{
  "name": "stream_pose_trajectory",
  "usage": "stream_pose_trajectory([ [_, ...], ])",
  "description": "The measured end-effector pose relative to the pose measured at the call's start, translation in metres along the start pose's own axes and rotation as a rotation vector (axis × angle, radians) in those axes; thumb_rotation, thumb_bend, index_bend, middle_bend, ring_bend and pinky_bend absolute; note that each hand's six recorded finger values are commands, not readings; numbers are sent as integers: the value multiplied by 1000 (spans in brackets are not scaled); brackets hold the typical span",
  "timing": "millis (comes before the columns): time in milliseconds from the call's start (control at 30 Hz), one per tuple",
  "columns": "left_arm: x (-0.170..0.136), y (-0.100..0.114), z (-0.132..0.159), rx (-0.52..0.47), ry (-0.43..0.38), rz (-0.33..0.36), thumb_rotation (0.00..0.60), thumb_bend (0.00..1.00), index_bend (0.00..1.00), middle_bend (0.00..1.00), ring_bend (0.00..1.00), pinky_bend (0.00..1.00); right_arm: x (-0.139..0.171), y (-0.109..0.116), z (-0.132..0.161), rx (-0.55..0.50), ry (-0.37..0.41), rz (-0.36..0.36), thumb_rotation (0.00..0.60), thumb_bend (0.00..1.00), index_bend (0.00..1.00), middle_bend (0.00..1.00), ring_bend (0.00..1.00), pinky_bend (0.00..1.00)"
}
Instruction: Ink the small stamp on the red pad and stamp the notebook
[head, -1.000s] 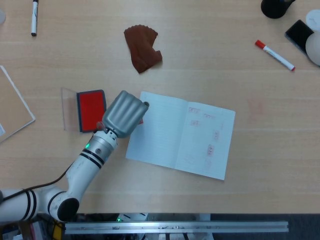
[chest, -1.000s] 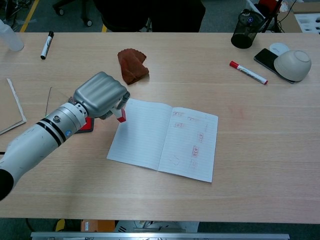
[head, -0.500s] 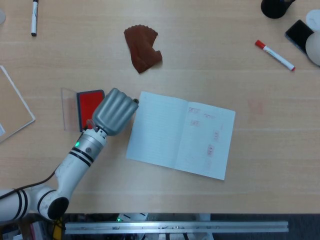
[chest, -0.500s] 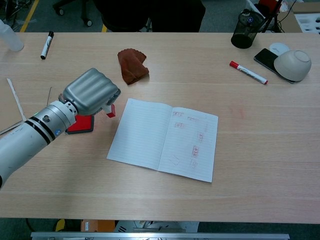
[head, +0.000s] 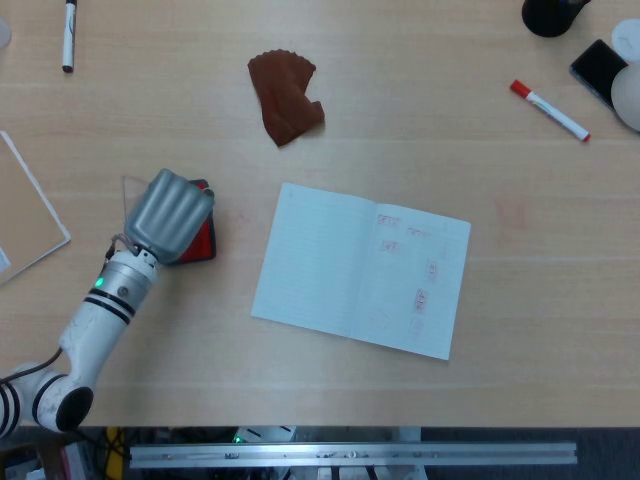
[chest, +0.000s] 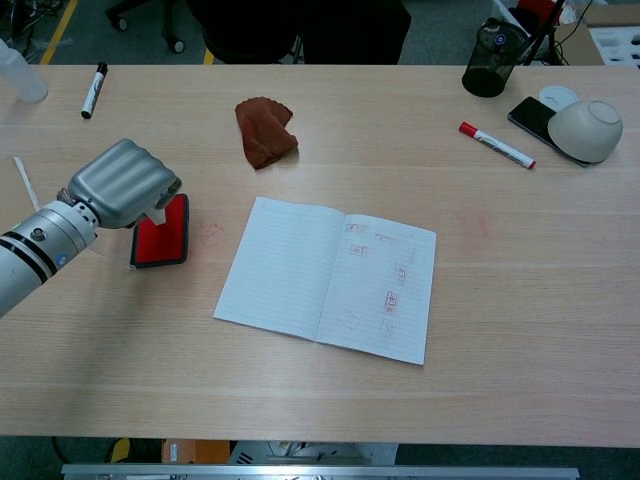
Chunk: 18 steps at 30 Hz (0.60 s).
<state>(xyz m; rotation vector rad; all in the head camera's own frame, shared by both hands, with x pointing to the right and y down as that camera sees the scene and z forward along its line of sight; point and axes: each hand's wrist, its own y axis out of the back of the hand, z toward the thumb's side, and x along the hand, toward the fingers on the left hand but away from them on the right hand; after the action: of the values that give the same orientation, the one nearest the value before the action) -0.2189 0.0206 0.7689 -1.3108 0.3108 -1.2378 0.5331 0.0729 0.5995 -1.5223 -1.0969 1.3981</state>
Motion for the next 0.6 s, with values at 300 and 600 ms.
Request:
stream_pose_trajectory([
  [300, 4, -13, 7, -1, -19, -8, 600, 275, 601, 958, 985, 1000, 3, 0, 0, 1, -8, -1, 600, 304, 149, 275, 179, 222],
  [600, 10, -17, 18, 10, -41, -7, 600, 275, 602, 958, 984, 1000, 6, 0, -3, 1, -21, -1, 600, 304, 149, 275, 179, 222],
])
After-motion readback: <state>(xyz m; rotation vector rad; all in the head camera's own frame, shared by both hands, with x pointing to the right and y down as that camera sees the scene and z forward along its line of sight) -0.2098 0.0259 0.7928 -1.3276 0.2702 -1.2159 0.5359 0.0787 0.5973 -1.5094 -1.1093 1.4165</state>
